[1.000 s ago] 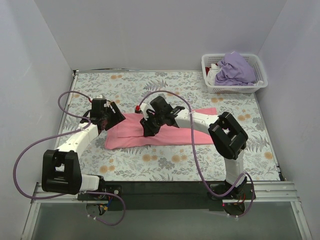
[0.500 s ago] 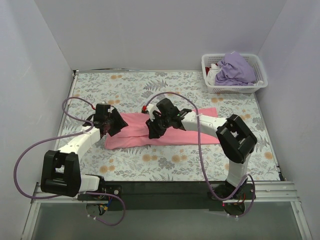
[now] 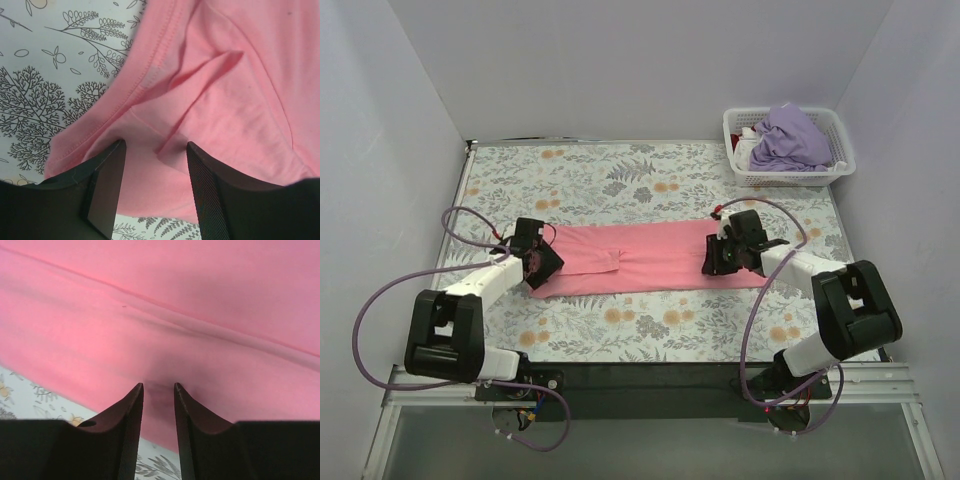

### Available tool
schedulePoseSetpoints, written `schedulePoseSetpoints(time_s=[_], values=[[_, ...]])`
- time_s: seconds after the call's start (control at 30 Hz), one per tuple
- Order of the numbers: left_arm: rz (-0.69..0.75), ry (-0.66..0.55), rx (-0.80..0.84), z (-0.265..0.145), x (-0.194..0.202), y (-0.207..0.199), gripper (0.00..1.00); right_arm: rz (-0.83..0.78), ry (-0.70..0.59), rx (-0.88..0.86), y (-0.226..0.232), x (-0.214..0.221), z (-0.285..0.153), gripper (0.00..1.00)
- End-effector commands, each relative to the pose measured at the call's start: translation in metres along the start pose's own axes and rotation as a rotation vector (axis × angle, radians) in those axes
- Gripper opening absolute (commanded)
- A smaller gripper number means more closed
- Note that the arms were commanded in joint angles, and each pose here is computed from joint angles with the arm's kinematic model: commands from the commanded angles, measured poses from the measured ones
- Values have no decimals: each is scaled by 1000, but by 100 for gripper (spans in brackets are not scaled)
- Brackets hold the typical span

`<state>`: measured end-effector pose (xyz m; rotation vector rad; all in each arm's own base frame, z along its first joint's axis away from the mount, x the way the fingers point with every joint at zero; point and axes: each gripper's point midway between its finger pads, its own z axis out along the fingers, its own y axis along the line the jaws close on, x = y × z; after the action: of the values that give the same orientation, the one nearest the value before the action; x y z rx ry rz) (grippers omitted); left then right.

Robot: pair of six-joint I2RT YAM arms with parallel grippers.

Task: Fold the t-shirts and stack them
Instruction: Fold the tshirt

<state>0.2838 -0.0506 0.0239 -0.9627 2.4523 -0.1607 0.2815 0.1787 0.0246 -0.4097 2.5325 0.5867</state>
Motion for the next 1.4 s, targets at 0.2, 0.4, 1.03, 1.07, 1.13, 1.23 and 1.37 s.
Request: schedulePoseSetpoints(time_s=[0.2,0.4,1.03,1.07,1.13,1.23,1.37], values=[[-12,-11,-153,27,-21,19,51,249,-94,234,-73,18,-29,39],[14,-52,-107,24,-51,-10,57,197,-153,171,-57,-4,-44,49],[39,-59,-194,48,-47,0,62,30,235,176,-15,63,-12,49],[48,-64,-198,52,-52,-4,61,33,261,158,-6,74,-13,49],[72,-100,-216,59,-72,-15,61,-4,314,109,16,94,-13,49],[132,-99,-259,77,-83,-19,61,-30,434,35,48,137,-23,49],[177,-117,-225,101,-115,-58,61,-102,516,-93,93,173,-44,49]])
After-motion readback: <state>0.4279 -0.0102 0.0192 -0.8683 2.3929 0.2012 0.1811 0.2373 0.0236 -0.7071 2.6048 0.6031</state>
